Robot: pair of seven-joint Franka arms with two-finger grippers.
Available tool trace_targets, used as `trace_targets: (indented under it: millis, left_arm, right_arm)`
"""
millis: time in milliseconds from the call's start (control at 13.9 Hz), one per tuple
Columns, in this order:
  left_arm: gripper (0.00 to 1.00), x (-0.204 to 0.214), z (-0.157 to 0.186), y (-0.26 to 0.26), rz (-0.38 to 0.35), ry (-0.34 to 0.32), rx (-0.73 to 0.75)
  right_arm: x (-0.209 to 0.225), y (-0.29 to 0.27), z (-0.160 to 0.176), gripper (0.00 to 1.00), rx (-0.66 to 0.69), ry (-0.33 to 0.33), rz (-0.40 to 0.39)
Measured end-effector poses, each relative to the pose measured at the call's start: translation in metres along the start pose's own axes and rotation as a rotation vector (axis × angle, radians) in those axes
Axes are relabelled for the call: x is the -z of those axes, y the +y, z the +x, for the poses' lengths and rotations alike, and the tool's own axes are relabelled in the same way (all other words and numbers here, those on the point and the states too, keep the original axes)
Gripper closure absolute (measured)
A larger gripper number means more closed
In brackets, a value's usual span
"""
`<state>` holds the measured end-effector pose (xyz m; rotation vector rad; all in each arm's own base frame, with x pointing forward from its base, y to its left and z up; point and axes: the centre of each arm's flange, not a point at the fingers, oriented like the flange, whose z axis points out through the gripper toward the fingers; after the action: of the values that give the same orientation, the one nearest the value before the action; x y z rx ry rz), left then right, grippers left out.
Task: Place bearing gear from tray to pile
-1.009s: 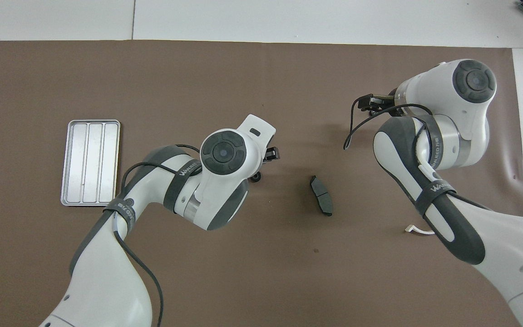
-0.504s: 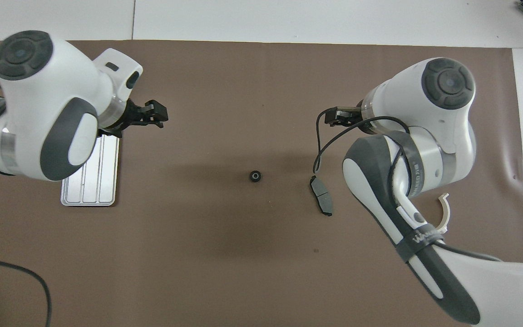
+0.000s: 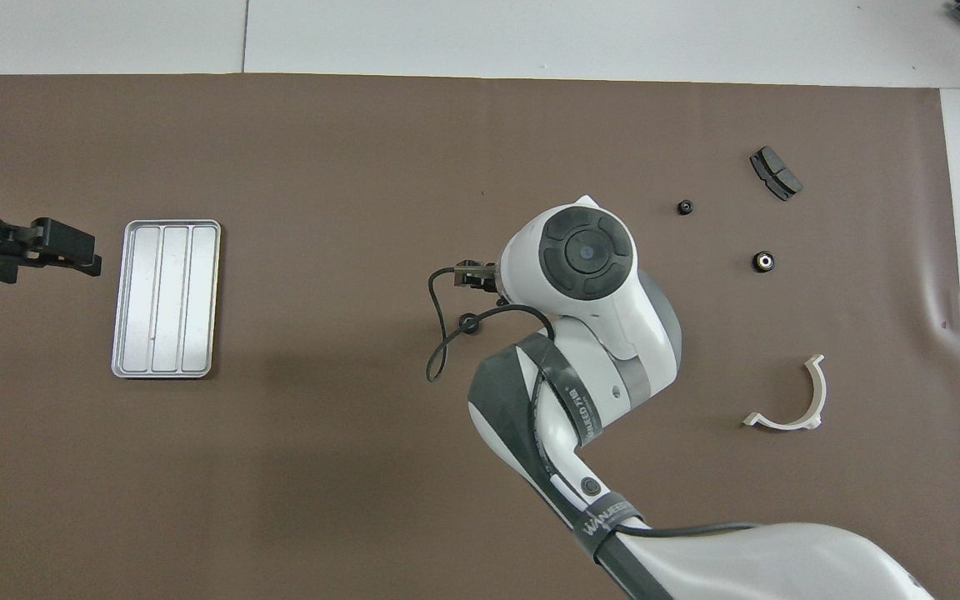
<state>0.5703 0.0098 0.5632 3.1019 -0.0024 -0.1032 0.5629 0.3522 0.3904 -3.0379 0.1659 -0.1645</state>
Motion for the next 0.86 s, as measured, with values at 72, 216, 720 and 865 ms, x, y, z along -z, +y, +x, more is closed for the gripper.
trace_targets:
  millis: [72,216,720,865]
  left_arm:
    - [0.0,0.012,-0.009,0.001,0.026,0.004,-0.011]
    - [0.0,0.029,-0.021,0.015,0.053,0.02,-0.041]
    - [0.0,0.003,-0.016,0.029,0.056,0.069,-0.069]
    - [0.0,-0.002,-0.02,0.028,0.055,0.07,-0.069]
  right_arm:
    - [-0.011,-0.011,-0.008,0.0,0.003,0.0,0.002]
    - [-0.042,-0.029,-0.02,0.0,0.018,0.006,-0.006]
    - [-0.102,-0.041,-0.04,0.0,0.053,-0.012,-0.048]
    - [-0.109,-0.039,-0.045,0.0,0.06,-0.022,-0.061]
